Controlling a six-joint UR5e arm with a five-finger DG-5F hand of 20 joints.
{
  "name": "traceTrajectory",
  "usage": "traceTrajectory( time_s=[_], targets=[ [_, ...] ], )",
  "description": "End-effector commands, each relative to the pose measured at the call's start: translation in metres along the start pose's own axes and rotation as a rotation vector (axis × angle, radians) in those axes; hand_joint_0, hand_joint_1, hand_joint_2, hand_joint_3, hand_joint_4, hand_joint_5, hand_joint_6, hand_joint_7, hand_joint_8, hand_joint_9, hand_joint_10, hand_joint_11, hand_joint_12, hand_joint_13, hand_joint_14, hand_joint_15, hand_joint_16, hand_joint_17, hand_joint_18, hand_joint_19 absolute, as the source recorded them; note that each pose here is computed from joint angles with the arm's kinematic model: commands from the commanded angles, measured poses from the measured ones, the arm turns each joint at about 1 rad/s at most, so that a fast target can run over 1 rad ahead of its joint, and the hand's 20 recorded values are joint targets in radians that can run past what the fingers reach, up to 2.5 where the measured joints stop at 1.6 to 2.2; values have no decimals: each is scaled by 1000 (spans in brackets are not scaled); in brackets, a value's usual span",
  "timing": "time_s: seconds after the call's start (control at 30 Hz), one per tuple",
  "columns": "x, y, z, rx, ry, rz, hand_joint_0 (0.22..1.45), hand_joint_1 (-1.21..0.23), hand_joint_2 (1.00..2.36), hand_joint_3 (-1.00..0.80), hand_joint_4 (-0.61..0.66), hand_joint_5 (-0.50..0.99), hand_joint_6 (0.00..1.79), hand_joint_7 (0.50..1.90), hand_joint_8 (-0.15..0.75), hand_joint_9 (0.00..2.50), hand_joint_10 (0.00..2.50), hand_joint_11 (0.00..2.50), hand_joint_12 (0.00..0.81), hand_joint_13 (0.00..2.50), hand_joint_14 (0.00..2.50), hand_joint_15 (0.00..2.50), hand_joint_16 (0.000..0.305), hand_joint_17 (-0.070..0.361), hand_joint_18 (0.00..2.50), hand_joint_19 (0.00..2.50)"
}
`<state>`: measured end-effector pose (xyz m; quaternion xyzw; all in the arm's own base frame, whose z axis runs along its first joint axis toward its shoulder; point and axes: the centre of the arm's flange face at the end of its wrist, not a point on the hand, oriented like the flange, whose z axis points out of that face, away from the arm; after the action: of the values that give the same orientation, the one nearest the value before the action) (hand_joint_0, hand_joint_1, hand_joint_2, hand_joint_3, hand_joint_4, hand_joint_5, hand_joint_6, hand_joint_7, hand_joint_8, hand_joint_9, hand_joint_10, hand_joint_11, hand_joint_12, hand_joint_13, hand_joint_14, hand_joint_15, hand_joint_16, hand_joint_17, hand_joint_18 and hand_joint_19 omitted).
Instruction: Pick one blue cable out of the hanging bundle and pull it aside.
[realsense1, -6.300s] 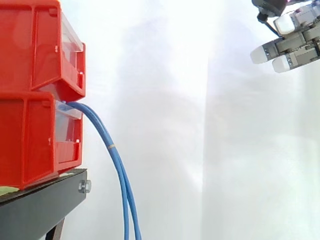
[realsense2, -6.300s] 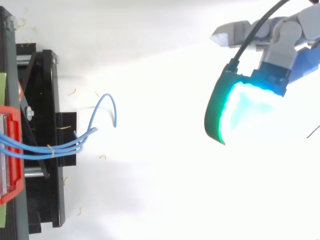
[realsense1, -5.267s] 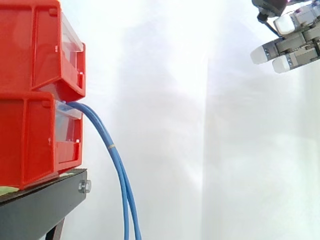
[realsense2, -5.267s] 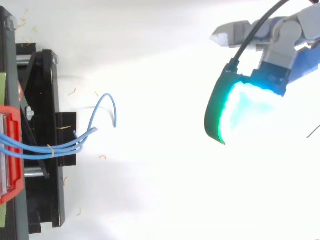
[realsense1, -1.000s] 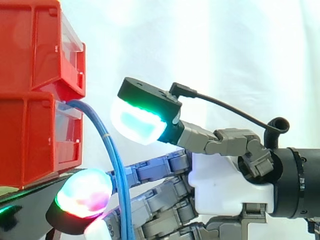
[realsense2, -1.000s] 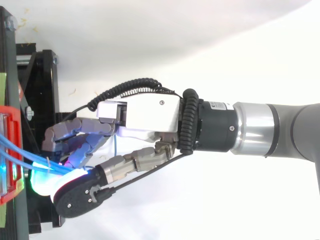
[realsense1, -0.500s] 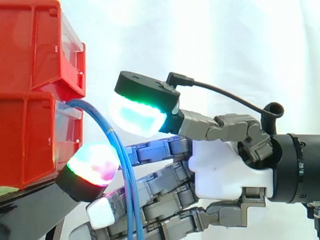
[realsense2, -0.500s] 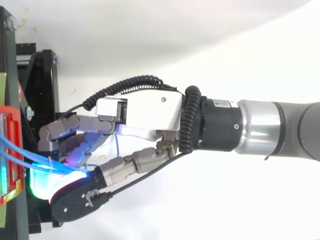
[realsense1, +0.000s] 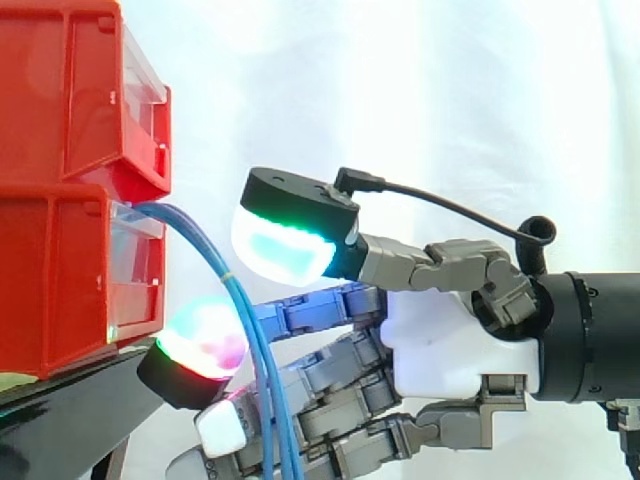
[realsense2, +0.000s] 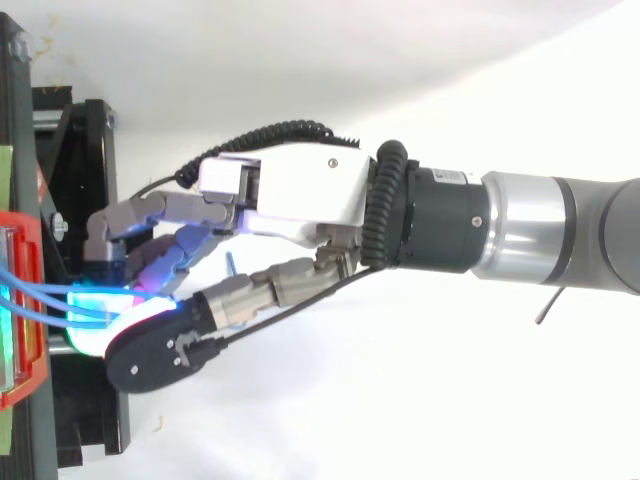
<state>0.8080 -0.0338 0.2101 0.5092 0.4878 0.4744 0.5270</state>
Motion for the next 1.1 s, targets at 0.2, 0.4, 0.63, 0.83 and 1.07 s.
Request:
traceTrajectory(
  time_s=[0.2,0.4,0.63,0.83,1.07],
  targets=[
    [-8,-2,-1,9,-16,-5,562,-571,1011,-376,221,-119,589,1235,364,819,12,402,385,543,9,269,58,131,540,322],
    [-8,2,0,3,-29,-4,579,-607,1016,-299,190,-175,766,1026,355,798,11,447,384,545,9,273,58,130,544,319],
    [-2,7,2,6,-24,-9,571,-606,1014,-332,212,-185,798,960,355,802,11,456,385,555,9,282,58,131,556,326],
    [-2,6,1,8,-42,-8,582,-611,1016,-301,197,-190,818,987,355,816,12,472,384,573,11,288,58,129,589,332],
    [-2,16,2,32,-40,-14,584,-631,1020,-231,206,-201,866,990,354,820,14,513,380,610,10,319,57,128,609,337]
  ],
)
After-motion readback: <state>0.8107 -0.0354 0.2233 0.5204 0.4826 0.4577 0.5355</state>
